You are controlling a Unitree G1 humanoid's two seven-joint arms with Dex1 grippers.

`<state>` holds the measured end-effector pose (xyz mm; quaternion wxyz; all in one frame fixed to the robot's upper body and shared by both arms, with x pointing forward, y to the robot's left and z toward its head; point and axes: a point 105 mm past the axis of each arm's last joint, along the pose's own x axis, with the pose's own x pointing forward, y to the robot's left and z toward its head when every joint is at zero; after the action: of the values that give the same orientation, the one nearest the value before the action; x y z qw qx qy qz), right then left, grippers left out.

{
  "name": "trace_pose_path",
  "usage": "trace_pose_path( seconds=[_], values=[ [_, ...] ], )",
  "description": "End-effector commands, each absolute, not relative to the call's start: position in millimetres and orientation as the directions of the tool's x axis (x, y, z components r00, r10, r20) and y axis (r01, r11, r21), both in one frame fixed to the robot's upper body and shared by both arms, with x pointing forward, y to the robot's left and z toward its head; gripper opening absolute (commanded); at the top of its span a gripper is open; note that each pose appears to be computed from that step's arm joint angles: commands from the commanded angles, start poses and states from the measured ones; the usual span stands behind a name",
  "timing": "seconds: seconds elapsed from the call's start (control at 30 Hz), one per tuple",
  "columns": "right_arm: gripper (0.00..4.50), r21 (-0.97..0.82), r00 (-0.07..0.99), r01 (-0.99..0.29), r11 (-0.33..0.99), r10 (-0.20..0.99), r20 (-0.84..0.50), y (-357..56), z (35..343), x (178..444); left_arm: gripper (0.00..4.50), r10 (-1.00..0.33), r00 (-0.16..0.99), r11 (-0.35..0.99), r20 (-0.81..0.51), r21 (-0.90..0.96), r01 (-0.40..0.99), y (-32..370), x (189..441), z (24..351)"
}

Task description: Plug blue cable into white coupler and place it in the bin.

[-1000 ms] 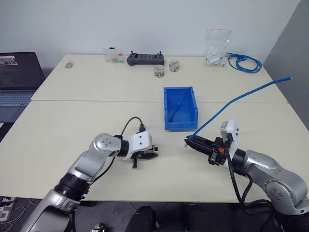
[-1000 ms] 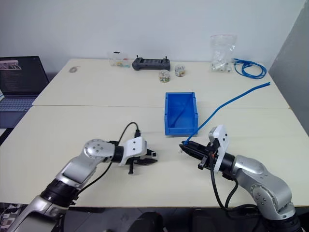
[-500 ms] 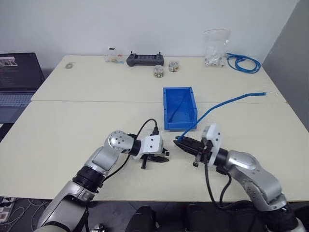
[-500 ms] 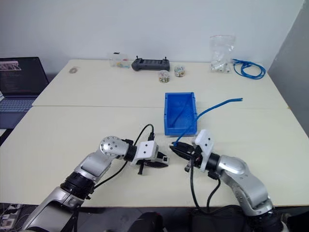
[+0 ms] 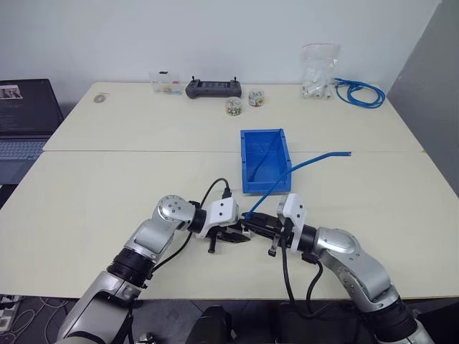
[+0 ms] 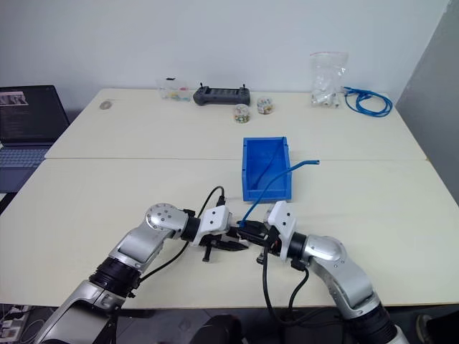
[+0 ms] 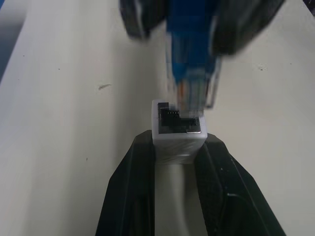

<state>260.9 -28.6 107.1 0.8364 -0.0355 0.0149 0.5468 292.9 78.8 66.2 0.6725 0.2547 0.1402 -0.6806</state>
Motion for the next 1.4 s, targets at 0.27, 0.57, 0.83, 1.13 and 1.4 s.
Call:
trace_pose_path(
  seconds=[0.27, 0.57, 0.83, 1.13, 1.4],
  values=[
    [0.16, -0.094, 0.392, -0.917, 0.387, 0.919, -0.048, -29.3, 110.3, 261.9, 0.78, -0.811, -0.006, -0.066, -0.585, 0.082, 0.994, 87.7, 286.5, 46.3],
    [0.16, -0.120, 0.395, -0.916, 0.383, 0.914, -0.096, -35.4, 102.4, 260.7, 0.78, -0.822, 0.025, -0.007, -0.568, 0.054, 0.999, 87.3, 286.7, 42.3],
    [0.16, -0.148, 0.402, -0.911, 0.384, 0.908, -0.119, -34.6, 97.8, 264.5, 0.78, -0.819, 0.030, -0.008, -0.573, 0.063, 0.998, 86.3, 285.0, 39.6],
    [0.16, -0.146, 0.351, -0.932, 0.331, 0.925, -0.145, -27.3, 92.7, 260.1, 0.78, -0.816, 0.041, 0.004, -0.576, 0.065, 0.998, 88.0, 286.9, 38.0],
    [0.16, -0.145, 0.339, -0.938, 0.316, 0.923, -0.183, -26.5, 84.9, 262.1, 0.78, -0.816, 0.045, 0.007, -0.576, 0.067, 0.998, 88.0, 287.3, 37.4]
  ],
)
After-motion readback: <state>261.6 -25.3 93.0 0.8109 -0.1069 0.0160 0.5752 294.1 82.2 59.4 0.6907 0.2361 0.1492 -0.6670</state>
